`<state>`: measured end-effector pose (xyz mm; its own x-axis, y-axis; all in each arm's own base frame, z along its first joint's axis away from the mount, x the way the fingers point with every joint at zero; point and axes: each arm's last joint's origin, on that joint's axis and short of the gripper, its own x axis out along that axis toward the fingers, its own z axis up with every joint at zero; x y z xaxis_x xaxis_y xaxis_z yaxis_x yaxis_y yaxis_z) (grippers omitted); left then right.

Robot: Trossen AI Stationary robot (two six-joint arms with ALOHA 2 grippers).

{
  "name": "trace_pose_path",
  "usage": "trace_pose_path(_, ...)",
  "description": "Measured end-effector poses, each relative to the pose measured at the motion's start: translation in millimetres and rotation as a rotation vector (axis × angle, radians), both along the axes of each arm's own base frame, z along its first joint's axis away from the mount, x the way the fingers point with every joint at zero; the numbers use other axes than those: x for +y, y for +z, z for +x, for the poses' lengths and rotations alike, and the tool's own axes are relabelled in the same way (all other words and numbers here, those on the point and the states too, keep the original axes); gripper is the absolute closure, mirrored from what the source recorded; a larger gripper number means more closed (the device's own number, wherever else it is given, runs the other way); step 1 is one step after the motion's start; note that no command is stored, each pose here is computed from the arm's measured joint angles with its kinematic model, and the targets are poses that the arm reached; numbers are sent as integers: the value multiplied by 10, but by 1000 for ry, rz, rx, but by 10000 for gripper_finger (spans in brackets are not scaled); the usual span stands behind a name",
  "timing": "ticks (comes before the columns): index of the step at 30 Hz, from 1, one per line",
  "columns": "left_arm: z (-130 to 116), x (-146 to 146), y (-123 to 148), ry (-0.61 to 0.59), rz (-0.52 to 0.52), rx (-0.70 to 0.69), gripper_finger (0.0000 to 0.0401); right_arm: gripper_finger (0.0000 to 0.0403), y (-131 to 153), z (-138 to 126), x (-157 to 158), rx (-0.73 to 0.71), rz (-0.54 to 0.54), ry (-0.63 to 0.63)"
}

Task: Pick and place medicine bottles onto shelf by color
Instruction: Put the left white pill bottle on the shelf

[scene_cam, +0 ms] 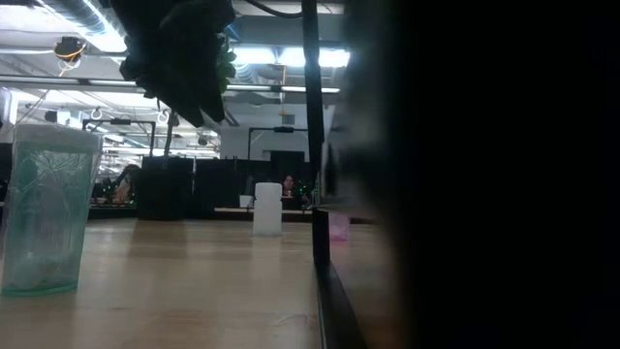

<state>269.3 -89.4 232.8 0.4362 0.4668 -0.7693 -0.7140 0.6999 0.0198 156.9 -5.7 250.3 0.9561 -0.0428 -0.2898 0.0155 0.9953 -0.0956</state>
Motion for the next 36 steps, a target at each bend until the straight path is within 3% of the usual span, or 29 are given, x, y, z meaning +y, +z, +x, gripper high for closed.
trace_pose_path(6, 0, 2, 2, -2, 11, -1, 169, 163, 75, 35, 0, -81, -66, 20)
trace_pose_path(12, -7, 11, 3, 3, 41, 0, 169, 172, 201, 180, -5, -59, -93, 28)
trace_pose_path(19, -50, -41, 4, -7, 105, 1, 169, 173, 356, 508, -17, 130, -155, 61)
trace_pose_path(29, -122, -198, 3, -43, 108, -13, 169, 173, 593, 1119, -42, 358, -233, 169)
trace_pose_path(36, -274, -312, -11, -33, 128, 15, 169, 173, 624, 1616, -145, 454, -167, 235)
